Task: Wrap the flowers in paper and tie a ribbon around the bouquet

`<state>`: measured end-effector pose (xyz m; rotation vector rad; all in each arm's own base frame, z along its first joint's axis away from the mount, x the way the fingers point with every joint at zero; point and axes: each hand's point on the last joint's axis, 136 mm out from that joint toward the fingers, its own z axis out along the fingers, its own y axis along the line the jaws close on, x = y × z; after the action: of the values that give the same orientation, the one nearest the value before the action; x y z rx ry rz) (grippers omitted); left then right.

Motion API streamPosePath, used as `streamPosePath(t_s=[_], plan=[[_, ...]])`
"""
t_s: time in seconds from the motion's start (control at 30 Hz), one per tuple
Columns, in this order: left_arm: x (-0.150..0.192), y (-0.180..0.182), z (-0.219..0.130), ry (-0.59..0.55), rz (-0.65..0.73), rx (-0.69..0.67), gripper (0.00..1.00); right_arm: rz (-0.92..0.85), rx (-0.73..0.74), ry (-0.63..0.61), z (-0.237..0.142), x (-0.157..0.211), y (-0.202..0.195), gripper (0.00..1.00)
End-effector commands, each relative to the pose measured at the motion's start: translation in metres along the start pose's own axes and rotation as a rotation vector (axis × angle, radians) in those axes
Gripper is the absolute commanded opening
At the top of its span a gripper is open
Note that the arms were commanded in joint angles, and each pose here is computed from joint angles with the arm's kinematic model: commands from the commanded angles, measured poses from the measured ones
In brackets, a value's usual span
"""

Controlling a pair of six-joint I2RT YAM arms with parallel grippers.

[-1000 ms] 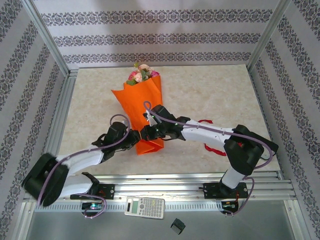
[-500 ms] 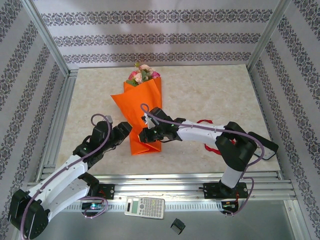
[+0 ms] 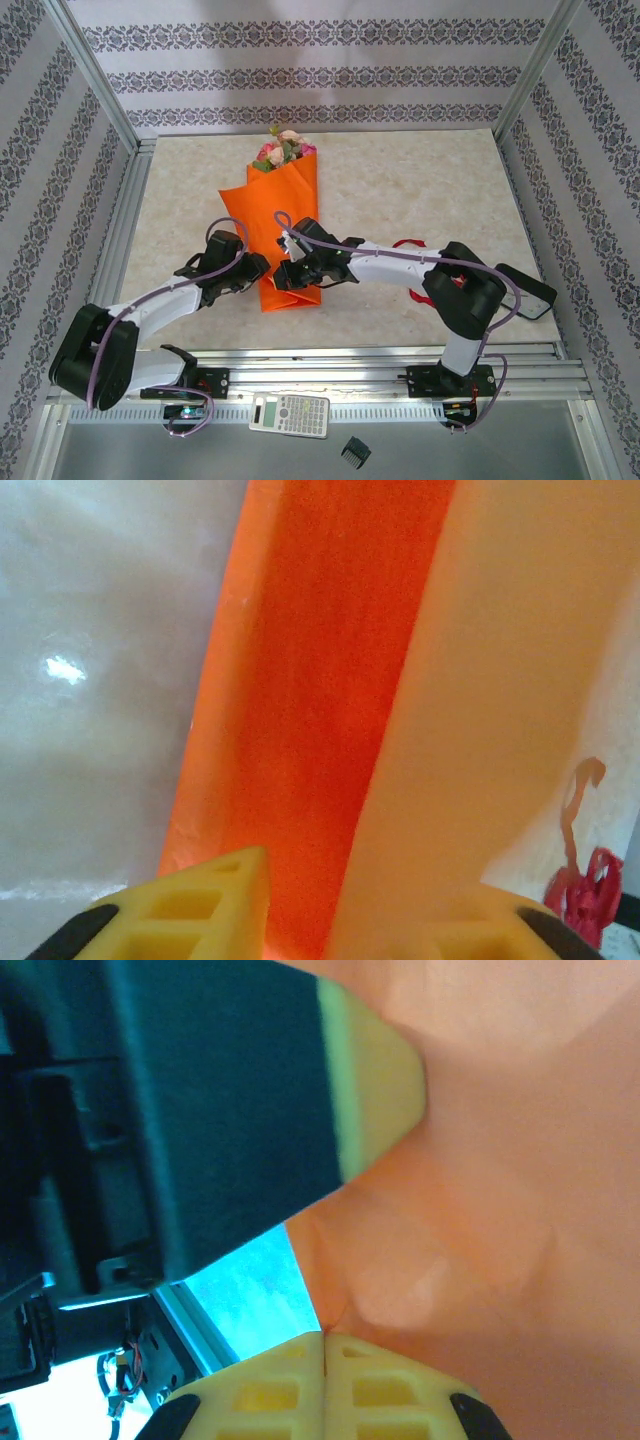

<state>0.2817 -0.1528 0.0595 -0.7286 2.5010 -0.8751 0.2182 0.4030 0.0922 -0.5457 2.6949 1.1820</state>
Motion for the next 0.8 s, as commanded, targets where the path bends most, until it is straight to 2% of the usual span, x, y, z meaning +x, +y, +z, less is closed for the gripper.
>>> streamPosePath(t_s=[0.0,0.07,0.2,0.27,0.37,0.5,0.77], plan=[[-0.001,0.009,0.004,0.008,0.098,-0.016,0.08,-0.014,-0.049,0.016,-0.001,-0.003,0.018,0.0],[0.003,0.026,0.007,0.029,0.116,-0.075,0.01,-0.01,-0.049,0.007,-0.008,-0.005,0.018,0.11],[0.003,0.056,0.01,0.024,0.092,-0.151,0.0,0.032,-0.027,-0.04,-0.033,-0.01,0.005,0.36],[0.001,0.064,0.011,0.009,0.072,-0.16,0.0,0.076,-0.017,-0.068,-0.048,-0.009,-0.01,0.43],[-0.001,0.072,0.014,-0.004,0.04,-0.169,0.0,0.146,0.009,-0.079,-0.061,0.0,-0.039,0.45],[-0.002,0.082,0.018,-0.011,0.003,-0.185,0.0,0.233,0.019,-0.035,-0.057,0.021,-0.07,0.46],[0.003,0.093,0.02,-0.001,-0.025,-0.207,0.0,0.293,-0.013,0.035,-0.025,0.038,-0.076,0.46]])
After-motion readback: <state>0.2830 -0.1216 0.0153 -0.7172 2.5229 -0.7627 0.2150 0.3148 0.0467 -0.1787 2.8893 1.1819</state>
